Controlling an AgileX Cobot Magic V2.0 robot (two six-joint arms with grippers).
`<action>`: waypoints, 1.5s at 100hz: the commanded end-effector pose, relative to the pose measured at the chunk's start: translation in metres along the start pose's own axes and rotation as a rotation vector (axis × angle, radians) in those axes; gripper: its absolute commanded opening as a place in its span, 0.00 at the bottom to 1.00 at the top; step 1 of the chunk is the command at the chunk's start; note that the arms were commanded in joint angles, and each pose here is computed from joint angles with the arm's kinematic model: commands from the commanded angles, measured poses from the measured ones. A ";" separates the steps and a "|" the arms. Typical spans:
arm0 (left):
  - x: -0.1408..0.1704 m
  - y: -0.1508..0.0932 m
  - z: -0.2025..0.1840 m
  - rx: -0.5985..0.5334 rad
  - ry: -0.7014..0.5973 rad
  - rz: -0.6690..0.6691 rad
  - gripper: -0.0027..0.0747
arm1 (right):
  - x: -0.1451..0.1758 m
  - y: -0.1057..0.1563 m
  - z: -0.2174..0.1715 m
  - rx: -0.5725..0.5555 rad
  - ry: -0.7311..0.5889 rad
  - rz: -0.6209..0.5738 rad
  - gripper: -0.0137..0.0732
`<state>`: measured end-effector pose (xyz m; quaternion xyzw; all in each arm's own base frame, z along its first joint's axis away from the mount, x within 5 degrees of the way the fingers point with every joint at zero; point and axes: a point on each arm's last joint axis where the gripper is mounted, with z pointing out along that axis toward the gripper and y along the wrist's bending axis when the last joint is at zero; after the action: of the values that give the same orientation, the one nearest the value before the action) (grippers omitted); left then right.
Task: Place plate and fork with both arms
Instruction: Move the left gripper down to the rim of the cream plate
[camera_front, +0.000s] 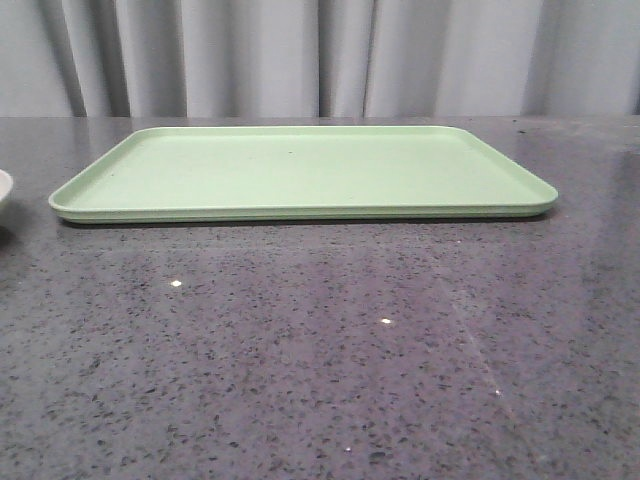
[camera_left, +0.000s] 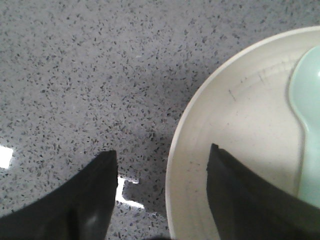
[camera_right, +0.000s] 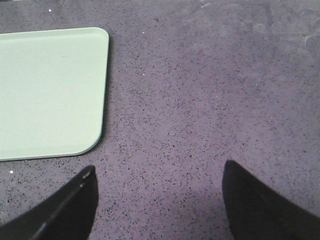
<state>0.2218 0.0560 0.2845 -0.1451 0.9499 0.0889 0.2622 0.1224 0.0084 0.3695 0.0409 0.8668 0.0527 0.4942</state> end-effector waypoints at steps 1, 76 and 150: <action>-0.012 0.000 -0.004 0.004 -0.064 -0.011 0.55 | -0.015 0.001 -0.006 -0.004 -0.095 -0.015 0.76; -0.012 -0.004 0.021 -0.002 0.033 -0.001 0.22 | -0.015 0.001 -0.006 -0.004 -0.095 -0.015 0.76; -0.008 -0.009 0.011 0.079 0.045 -0.013 0.01 | -0.015 0.001 -0.006 -0.004 -0.095 -0.015 0.76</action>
<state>0.2382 0.0545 0.2611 -0.1500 0.9640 0.0575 0.2118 0.1224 0.0084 0.3695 0.0409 0.8668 0.0527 0.4942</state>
